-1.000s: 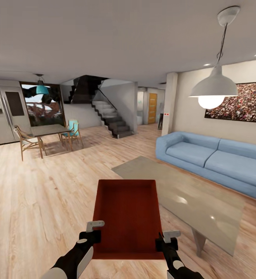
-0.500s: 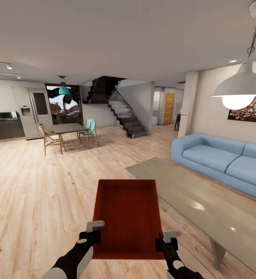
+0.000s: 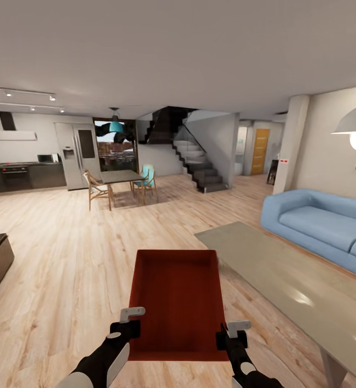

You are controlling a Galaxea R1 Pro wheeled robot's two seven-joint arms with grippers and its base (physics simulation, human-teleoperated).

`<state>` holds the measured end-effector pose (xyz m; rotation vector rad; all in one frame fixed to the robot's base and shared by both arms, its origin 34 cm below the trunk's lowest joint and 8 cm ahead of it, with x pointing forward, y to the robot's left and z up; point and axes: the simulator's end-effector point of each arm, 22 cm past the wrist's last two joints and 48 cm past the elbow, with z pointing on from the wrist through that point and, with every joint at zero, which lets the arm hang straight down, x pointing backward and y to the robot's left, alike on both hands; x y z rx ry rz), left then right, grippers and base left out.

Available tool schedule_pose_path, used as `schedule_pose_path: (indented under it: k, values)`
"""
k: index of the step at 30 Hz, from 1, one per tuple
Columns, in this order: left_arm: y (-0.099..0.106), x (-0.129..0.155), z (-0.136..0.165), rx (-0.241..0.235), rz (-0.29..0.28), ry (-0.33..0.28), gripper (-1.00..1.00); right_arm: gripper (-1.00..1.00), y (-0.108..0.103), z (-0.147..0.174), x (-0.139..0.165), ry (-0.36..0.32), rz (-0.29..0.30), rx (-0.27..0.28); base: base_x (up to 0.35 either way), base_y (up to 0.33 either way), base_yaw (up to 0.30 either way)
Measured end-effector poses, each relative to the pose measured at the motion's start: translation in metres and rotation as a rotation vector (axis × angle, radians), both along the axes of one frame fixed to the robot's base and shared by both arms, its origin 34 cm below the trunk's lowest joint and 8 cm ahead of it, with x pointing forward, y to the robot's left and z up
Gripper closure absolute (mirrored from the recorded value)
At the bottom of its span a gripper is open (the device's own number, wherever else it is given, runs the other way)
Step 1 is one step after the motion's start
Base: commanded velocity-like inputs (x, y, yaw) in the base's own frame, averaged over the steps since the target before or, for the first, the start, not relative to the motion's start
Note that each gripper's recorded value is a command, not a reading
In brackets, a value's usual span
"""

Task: Move the two storage containers from the living room to the garage. In the garage, place one container on the floor and stack the other container on top of it (either order is fine).

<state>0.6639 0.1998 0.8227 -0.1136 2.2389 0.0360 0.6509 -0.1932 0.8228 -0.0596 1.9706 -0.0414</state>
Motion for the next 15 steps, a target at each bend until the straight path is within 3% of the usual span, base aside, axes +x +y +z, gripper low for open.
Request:
schedule_pose_path:
  k: [6, 15]
  values:
    - [0.0001, 0.0000, 0.0000, 0.000, 0.000, 0.000, 1.00, 1.00, 0.0001, 0.0000, 0.0000, 0.000, 0.000, 0.000, 0.000, 0.000, 0.225]
    - [0.0001, -0.0001, -0.0003, -0.001, 0.001, 0.001, 1.00, 1.00, 0.0001, -0.0001, -0.0001, 0.000, 0.001, 0.000, 0.001, 0.000, 0.028]
